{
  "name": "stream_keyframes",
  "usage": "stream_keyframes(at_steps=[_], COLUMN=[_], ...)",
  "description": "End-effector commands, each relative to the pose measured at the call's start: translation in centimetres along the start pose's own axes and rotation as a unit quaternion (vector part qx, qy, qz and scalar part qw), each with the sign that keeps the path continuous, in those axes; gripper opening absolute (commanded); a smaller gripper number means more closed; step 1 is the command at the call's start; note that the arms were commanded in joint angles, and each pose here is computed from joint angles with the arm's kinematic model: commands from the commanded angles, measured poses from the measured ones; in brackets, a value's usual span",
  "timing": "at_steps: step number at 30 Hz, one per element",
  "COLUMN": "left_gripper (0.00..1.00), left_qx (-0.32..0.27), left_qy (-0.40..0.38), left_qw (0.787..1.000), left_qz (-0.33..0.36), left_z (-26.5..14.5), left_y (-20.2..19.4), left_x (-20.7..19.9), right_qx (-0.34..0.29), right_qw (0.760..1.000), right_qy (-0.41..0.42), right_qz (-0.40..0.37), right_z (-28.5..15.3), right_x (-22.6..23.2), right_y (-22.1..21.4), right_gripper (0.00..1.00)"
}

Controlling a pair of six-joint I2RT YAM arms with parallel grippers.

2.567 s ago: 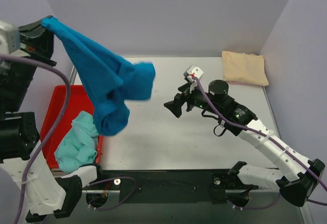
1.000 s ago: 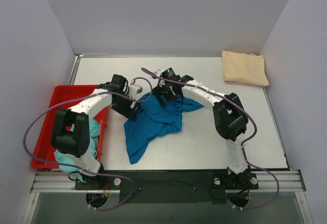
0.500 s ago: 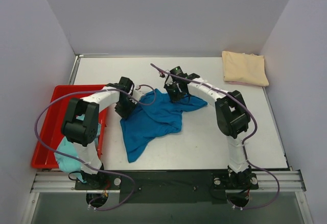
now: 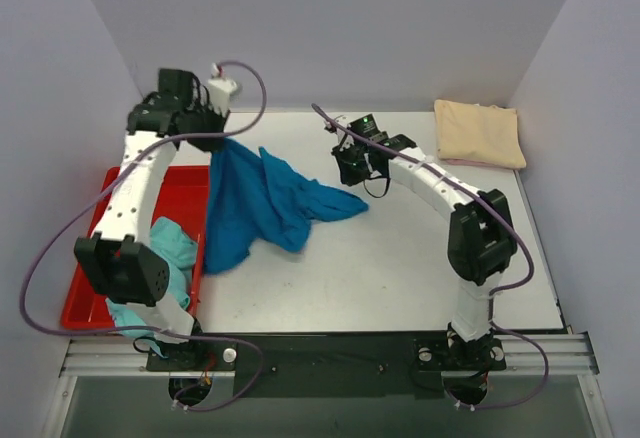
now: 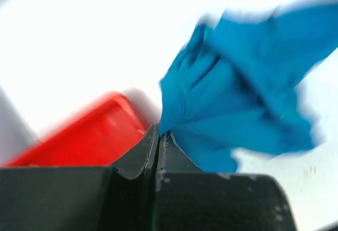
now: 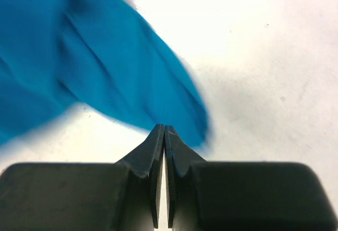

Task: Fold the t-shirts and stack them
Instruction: Flatten out the tshirt

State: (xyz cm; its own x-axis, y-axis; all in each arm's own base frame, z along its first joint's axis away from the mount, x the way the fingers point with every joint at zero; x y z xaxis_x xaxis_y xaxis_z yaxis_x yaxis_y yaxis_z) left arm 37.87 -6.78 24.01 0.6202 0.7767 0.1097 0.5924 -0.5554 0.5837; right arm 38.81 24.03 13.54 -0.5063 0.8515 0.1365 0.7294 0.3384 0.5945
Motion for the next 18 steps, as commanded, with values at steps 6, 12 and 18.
stream_keyframes(at_steps=[6, 12, 18], left_gripper=[0.00, 0.00, 0.36], left_qx=[-0.206, -0.099, -0.021], left_qy=[-0.084, -0.263, -0.372], left_qw=[0.970, 0.945, 0.894], left_qz=[0.100, 0.165, 0.249], left_z=[-13.2, -3.8, 1.3], left_y=[10.9, 10.9, 8.6], left_x=[-13.3, -26.4, -36.8], right_qx=[-0.128, -0.194, -0.192], right_qw=[0.988, 0.949, 0.934], right_qy=[-0.023, -0.063, -0.106], right_qz=[0.081, 0.239, 0.281], right_z=[-10.8, -15.2, -16.5], right_x=[-2.1, -9.2, -11.5], right_y=[1.7, -1.9, -5.6], right_gripper=[0.01, 0.08, 0.27])
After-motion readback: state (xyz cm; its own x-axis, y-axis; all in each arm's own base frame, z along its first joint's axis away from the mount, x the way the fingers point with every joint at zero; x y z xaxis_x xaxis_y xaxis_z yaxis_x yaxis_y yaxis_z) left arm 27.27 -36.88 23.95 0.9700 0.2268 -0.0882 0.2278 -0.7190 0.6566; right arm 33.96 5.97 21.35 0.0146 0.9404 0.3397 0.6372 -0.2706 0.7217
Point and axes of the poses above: each gripper's point midway between its finger pads, its own z axis out along the fingers, its own x axis along the line the jaws close on, y = z × x, the point moved 4 cm from there along -z, back along the fingers, and after that the axes turned 7 degrees about z, right-handed, at the moved point
